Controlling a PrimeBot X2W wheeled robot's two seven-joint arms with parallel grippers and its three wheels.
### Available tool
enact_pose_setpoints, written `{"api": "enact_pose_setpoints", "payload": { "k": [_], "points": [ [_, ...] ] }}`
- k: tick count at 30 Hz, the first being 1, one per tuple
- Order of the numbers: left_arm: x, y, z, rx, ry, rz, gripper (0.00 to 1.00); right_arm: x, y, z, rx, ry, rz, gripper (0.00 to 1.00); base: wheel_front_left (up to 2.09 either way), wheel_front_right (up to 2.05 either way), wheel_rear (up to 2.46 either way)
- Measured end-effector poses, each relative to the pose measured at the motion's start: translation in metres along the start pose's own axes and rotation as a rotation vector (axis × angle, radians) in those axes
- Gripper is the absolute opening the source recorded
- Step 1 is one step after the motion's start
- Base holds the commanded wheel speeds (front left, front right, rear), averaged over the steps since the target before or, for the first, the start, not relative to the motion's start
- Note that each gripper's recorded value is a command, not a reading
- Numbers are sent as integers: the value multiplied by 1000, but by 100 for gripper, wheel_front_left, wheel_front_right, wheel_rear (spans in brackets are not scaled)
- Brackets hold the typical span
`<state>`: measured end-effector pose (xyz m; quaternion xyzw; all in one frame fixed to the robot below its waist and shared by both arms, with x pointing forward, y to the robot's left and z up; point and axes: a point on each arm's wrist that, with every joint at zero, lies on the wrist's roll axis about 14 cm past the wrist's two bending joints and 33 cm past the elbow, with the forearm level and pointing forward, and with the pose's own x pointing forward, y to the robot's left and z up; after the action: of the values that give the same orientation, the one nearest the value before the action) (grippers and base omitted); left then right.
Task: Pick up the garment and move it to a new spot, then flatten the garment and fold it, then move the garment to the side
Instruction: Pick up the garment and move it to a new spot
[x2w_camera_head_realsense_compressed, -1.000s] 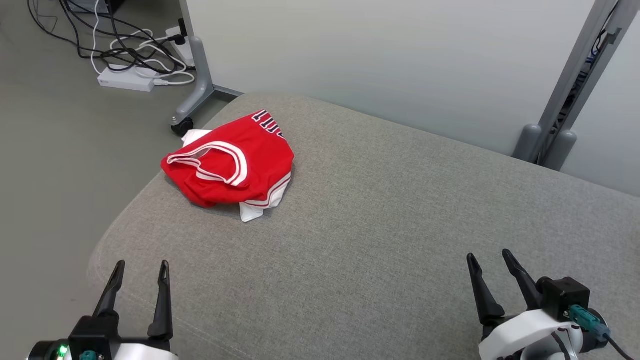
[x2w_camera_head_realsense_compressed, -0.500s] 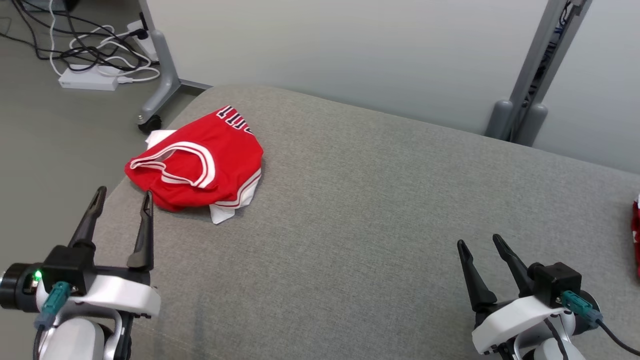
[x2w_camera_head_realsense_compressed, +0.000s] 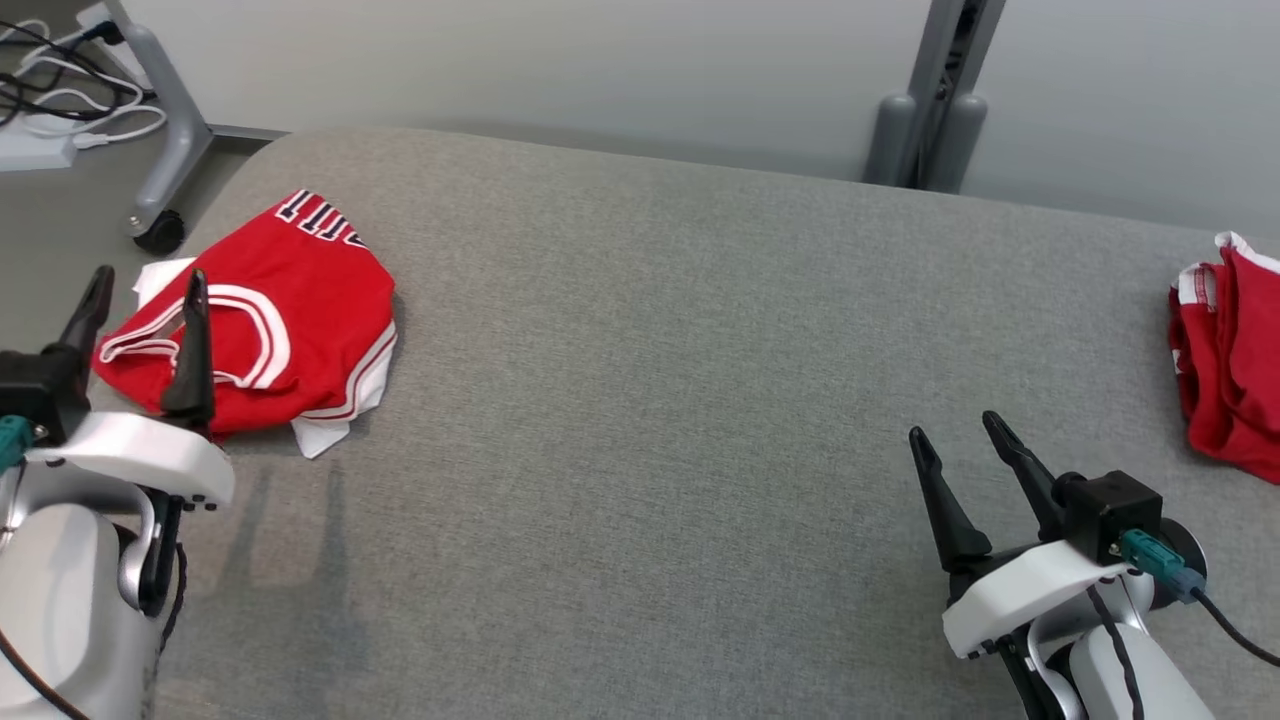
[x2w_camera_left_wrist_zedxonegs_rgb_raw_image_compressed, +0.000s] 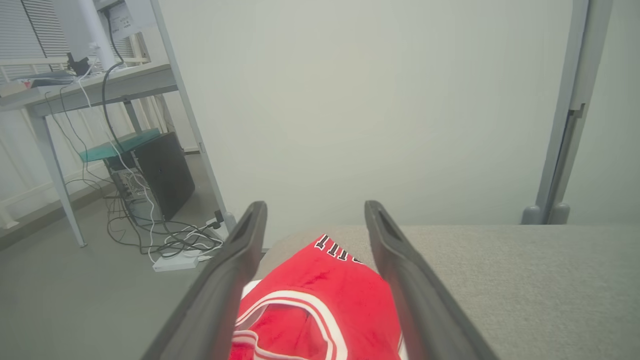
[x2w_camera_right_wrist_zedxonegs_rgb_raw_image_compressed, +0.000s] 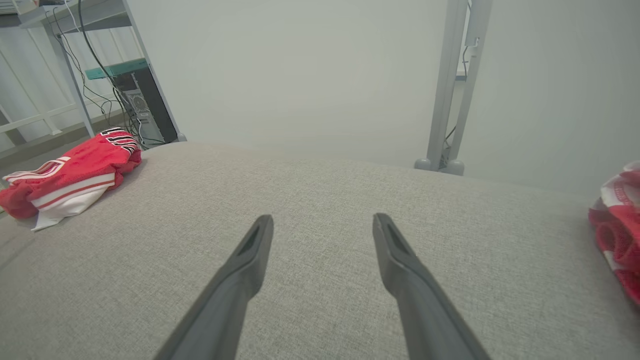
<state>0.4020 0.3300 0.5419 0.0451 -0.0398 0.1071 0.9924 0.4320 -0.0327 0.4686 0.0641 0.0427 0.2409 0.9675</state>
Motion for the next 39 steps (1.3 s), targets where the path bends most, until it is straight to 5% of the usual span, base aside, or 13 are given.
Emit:
{"api": "enact_pose_setpoints", "payload": {
  "k": [18,39],
  "points": [
    [83,-29,-64,-13,239,-86,100,5,-47,-13,-19,35,-90,100,0,0,0],
    [82,-22,-166,88,746,-100,100,0,-81,-37,-21,111,-171,100,0,0,0]
  ]
}}
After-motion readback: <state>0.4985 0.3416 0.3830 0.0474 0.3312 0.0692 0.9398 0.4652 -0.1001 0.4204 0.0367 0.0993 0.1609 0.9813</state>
